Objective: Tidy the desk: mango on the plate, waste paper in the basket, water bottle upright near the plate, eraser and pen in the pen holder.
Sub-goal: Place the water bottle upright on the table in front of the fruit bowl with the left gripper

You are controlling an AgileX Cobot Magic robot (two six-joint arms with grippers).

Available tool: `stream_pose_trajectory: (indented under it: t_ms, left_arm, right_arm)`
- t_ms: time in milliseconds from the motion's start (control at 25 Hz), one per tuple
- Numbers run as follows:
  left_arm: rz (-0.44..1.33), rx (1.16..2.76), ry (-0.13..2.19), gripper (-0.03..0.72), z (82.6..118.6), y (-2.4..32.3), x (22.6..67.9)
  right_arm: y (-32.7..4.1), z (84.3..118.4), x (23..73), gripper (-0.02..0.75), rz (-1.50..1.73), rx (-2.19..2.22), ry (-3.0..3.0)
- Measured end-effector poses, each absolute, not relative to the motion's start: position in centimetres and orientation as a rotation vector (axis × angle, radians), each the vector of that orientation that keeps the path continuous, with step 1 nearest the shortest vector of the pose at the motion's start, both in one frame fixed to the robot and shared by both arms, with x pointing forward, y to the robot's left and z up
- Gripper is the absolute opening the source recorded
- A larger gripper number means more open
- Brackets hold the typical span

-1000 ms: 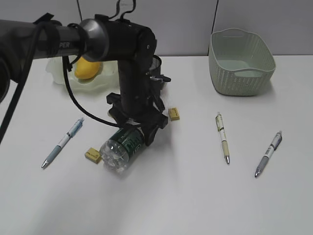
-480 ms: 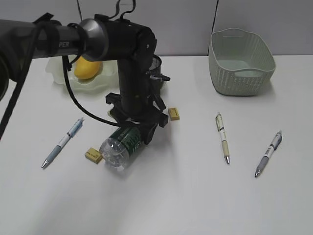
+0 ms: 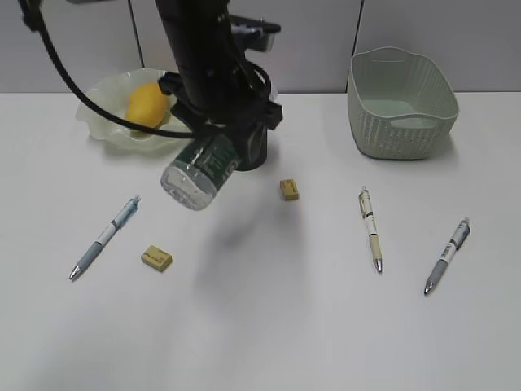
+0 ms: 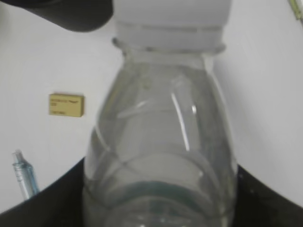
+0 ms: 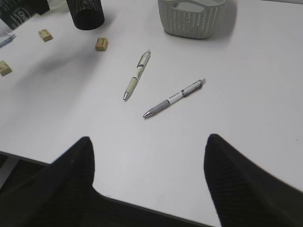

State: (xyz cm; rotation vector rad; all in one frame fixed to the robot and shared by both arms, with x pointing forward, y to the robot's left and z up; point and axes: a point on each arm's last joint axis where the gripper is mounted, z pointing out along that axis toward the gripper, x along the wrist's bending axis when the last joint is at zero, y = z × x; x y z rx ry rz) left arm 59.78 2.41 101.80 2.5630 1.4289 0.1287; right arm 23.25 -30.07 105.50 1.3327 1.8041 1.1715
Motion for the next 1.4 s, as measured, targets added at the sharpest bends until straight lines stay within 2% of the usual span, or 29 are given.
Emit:
stream_pose_trajectory:
  t_ms: [160, 400, 640, 800, 1000, 1200, 1400]
  left_arm:
    - [0.23, 2.481, 1.387, 0.511, 106.8, 4.0, 58.8]
    - [0.369, 2.313, 1.428, 0.511, 113.2, 9.0, 58.5]
    - [0.426, 2.202, 1.549, 0.511, 115.6, 14.8, 57.6]
    - [0.416, 2.193, 1.641, 0.504, 114.6, 17.9, 55.7]
    - [0.442, 2.146, 1.656, 0.504, 111.6, 20.2, 53.1]
    - [0.472, 2.097, 1.608, 0.504, 107.7, 21.1, 50.4]
    - [0.535, 1.995, 1.52, 0.504, 104.2, 21.2, 49.7]
  right_arm:
    - [-30.1, 105.5, 23.3, 0.568, 1.172, 1.332, 1.804]
    - [-30.1, 105.5, 23.3, 0.568, 1.172, 1.332, 1.804]
    - [-30.1, 105.5, 23.3, 0.568, 1.172, 1.332, 1.803]
    - [-30.1, 105.5, 23.3, 0.568, 1.172, 1.332, 1.803]
    - [-30.1, 105.5, 23.3, 0.568, 1.172, 1.332, 1.803]
    - [-30.1, 105.5, 23.3, 0.568, 1.172, 1.332, 1.803]
    - [-30.1, 105.5, 23.3, 0.568, 1.172, 1.332, 1.803]
